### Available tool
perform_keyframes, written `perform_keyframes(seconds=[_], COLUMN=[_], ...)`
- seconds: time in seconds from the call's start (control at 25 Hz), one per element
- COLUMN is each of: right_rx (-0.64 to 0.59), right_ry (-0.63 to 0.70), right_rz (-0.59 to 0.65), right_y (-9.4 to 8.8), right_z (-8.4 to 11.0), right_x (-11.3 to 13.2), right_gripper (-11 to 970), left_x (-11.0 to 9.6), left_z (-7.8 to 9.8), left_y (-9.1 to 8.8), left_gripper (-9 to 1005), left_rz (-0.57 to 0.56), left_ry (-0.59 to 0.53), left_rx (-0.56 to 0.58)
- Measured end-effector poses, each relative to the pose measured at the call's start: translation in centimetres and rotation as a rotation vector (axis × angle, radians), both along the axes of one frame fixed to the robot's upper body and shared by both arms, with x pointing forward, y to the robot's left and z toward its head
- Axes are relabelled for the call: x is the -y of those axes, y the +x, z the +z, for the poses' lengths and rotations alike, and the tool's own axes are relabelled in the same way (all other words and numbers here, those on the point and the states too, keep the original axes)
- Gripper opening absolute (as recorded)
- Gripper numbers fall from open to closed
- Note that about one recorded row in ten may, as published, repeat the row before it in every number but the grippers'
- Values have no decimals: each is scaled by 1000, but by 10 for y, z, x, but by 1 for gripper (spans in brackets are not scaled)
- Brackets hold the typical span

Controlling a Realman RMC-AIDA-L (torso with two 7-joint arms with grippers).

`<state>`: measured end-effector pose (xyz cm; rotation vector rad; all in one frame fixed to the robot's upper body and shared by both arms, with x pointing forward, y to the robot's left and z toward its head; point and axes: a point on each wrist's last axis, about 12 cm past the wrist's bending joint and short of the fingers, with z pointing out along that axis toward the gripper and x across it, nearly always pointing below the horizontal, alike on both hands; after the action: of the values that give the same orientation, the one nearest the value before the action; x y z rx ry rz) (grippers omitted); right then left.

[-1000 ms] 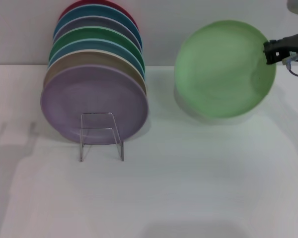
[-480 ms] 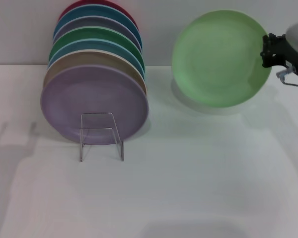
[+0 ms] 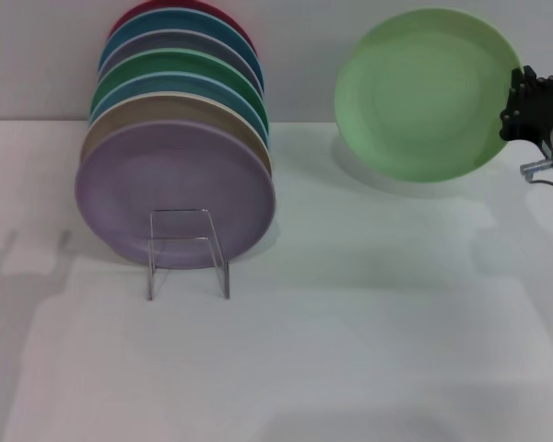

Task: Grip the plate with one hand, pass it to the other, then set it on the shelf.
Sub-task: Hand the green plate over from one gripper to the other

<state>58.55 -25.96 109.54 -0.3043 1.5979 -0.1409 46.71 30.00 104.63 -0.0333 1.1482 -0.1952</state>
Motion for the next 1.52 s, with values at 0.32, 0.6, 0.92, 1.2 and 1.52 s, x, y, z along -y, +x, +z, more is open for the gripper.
perform_keyframes(seconds=[0.32,0.6,0.92,1.2,1.52], right_rx=[98,128,129,171,202], right_ry=[68,135,192,239,266], right_rz=[21,53,85,157,202], right_y=[-12,-16,-34,-75,-120], right_z=[-29,-38,-48,-58,-68], right_x=[-1,2,0,-7,-9], right_gripper=[13,14,14,13,13], left_x=[11,14,17,31,45], left_z=[-3,-6,-10,-10,-15], left_y=[-6,-12,-23,-35,-44], left_gripper=[678,677,675,674,672], left_rz=[-59,-84,-114,-212,-315], left_ry=[-6,-4,-8,-8,14], left_rx=[-14,-26,-34,-19,-40])
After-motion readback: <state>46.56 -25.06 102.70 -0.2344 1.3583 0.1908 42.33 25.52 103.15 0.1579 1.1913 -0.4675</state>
